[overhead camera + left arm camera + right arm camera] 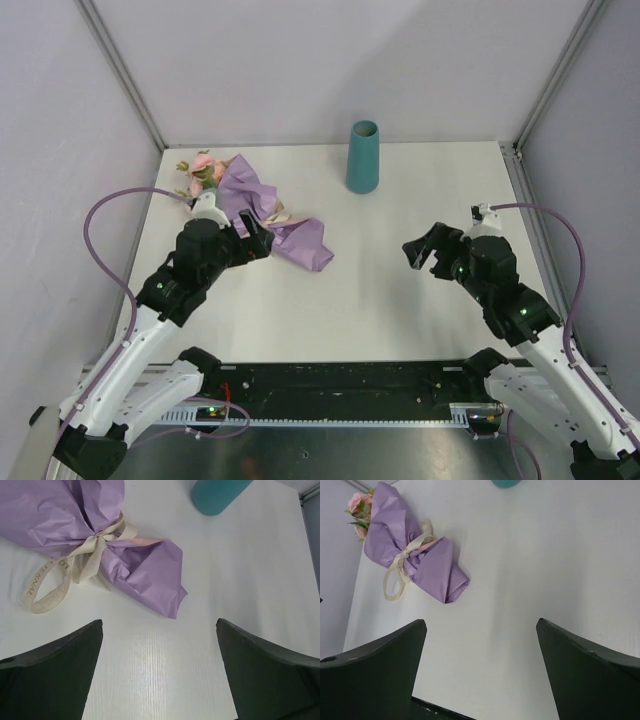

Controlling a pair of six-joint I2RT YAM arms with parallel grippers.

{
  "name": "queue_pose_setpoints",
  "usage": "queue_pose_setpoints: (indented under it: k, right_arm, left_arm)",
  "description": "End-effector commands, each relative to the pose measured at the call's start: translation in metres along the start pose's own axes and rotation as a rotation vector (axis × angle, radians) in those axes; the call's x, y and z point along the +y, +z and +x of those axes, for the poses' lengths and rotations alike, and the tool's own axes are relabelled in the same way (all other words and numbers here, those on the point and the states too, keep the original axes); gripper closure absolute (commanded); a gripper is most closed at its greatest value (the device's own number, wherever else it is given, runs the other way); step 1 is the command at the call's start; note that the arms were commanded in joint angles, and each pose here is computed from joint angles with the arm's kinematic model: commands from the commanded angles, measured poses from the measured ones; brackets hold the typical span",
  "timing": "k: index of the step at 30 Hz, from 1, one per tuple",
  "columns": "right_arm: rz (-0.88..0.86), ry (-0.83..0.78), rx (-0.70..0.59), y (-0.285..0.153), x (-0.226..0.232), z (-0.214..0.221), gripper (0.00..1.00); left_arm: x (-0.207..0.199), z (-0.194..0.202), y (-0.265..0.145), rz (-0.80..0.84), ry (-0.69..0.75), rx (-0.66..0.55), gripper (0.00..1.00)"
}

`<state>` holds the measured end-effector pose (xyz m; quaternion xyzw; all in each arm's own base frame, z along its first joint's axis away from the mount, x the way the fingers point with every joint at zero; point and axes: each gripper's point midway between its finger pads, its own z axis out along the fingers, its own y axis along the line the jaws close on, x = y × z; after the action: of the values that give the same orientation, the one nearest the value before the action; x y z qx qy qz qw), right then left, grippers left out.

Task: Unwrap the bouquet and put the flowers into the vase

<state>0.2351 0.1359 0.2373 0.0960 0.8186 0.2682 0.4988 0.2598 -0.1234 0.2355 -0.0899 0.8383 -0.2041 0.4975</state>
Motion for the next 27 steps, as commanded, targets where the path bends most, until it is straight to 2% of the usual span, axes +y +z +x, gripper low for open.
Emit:
queue_pose_setpoints:
  k: [1, 8, 12, 15, 18, 27]
  right_arm:
    - [-0.035, 0.017, -0.036, 0.0, 0.008, -0.01, 0.01]
    - [-0.045, 0.013, -0.025, -0.002, 0.009, -0.008, 0.01]
    - [-0.071, 0.019, -0.005, -0.002, 0.014, -0.004, 0.01]
    - [-0.085, 0.019, 0.004, -0.001, 0.017, -0.003, 0.01]
    - [-0.13, -0.014, 0.017, -0.002, 0.024, 0.0, 0.01]
    - [-0.335, -0.095, 0.062, -0.006, 0.049, 0.017, 0.04]
  left_arm:
    - [0.006, -0.012, 0.0, -0.03, 0.011, -0.055, 0.0]
    - [0.017, -0.024, 0.003, -0.113, -0.063, -0.107, 0.0]
    - [0.03, -0.034, 0.019, -0.19, -0.12, -0.11, 0.01]
    - [0.042, -0.041, 0.041, -0.224, -0.192, -0.106, 0.11]
    - [0.048, -0.042, 0.064, -0.248, -0.229, -0.099, 0.16]
    - [0.057, 0.023, 0.152, -0.269, -0.324, 0.113, 0.28]
